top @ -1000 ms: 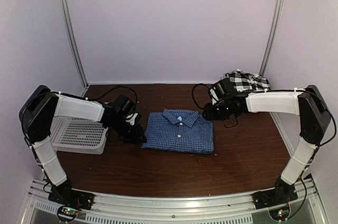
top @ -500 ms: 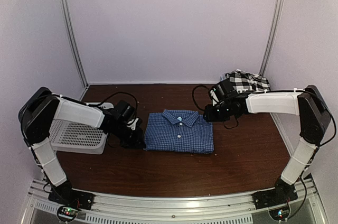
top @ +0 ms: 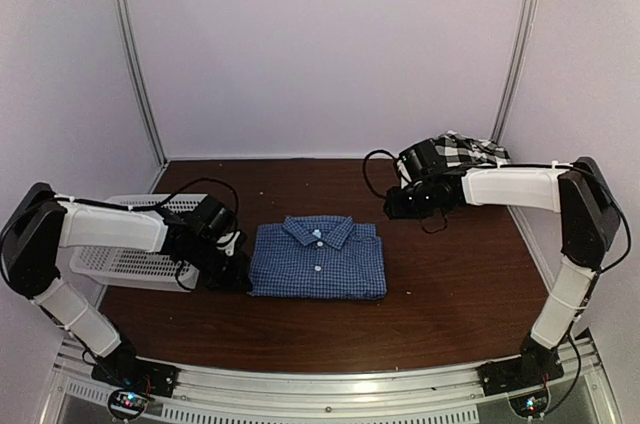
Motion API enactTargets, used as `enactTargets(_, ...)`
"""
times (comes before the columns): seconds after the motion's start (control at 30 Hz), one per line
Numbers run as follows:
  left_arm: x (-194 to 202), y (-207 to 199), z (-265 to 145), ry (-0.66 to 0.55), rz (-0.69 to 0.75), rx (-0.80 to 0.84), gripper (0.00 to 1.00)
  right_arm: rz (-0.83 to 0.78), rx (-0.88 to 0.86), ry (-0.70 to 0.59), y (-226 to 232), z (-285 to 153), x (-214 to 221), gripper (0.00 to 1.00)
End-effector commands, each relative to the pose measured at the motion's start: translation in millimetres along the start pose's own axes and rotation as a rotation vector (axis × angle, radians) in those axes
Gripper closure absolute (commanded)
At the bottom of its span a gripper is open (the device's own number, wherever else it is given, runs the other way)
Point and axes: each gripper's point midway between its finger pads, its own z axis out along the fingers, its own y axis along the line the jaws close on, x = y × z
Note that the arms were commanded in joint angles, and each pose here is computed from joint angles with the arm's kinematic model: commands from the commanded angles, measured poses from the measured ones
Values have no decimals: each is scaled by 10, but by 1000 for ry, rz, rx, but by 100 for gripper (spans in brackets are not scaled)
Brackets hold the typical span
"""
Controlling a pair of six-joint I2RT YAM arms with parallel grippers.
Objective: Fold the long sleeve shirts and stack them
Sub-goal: Move the square-folded shirt to the center of the board.
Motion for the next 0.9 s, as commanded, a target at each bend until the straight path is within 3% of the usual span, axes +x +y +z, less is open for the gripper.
enactTargets(0.0, 336, 296, -144, 44, -27, -99, 100, -13, 35, -4, -48, 88, -90, 54)
enactTargets(0.27, 382, 404, -344, -1, -48, -151, 100, -25, 74, 13, -99, 253, -111, 54)
enactTargets(0.33, 321, 360, -388, -23, -40, -146, 87, -23, 94, 20, -158, 297, -119, 54)
enactTargets(0.43, 151, 189, -535, -82, -2, -110, 61, -13, 125, 19, -273, 341, -173, 54)
enactTargets(0.53, 8, -48, -678, -123, 68, -50, 49, -6, 169, 11, -416, 362, -261, 54)
enactTargets(0.73, -229, -462, -874, -182, 173, 35, 39, 20, 278, 11, -823, 426, -446, 54)
enactTargets(0.87, -314, -461, -848, -199, 188, 12, 38, 39, 323, 17, -1039, 479, -507, 54)
